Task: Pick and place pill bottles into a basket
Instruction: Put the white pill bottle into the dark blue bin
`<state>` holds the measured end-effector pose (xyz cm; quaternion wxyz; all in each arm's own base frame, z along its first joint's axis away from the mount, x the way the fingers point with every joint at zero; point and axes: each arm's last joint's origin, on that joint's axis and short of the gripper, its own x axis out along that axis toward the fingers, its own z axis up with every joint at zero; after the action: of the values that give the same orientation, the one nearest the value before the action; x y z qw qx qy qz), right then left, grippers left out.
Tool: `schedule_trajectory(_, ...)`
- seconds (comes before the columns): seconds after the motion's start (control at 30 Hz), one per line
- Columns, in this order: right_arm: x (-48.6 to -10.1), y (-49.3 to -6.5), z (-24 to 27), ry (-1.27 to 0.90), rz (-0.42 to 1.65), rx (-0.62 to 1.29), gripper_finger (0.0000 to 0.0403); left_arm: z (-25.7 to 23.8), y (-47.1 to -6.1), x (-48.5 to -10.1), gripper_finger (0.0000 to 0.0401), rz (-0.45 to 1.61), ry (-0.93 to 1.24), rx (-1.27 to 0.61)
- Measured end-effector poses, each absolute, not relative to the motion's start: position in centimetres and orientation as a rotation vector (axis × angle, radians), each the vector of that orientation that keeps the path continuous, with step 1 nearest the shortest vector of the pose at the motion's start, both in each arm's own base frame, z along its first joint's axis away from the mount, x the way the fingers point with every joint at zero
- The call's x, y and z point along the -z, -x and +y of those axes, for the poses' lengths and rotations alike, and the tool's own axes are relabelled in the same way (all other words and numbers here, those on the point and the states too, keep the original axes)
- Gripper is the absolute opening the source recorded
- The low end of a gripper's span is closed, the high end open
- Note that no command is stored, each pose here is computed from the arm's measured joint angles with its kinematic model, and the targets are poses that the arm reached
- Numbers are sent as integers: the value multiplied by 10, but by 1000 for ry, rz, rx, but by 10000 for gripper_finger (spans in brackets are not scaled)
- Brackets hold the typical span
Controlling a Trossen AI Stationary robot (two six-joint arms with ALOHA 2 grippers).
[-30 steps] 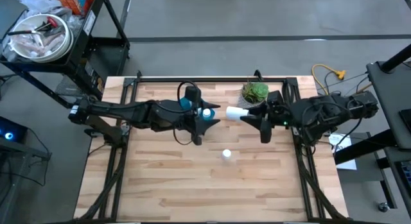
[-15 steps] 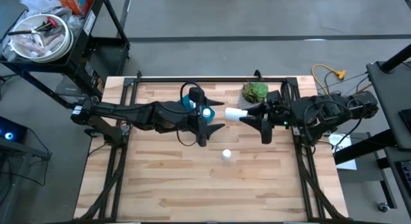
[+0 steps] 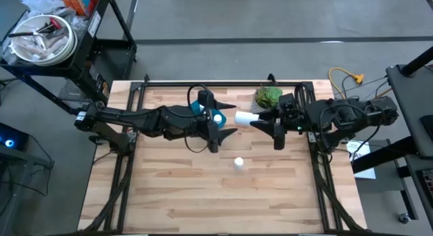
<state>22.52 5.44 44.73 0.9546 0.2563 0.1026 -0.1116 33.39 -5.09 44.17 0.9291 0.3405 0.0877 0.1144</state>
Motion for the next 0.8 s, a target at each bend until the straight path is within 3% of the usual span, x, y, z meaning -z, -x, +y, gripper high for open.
schedule_trajectory(0.8, -429, -259, 38, -473, 258, 318, 156, -48, -332, -432, 341, 296, -732, -304)
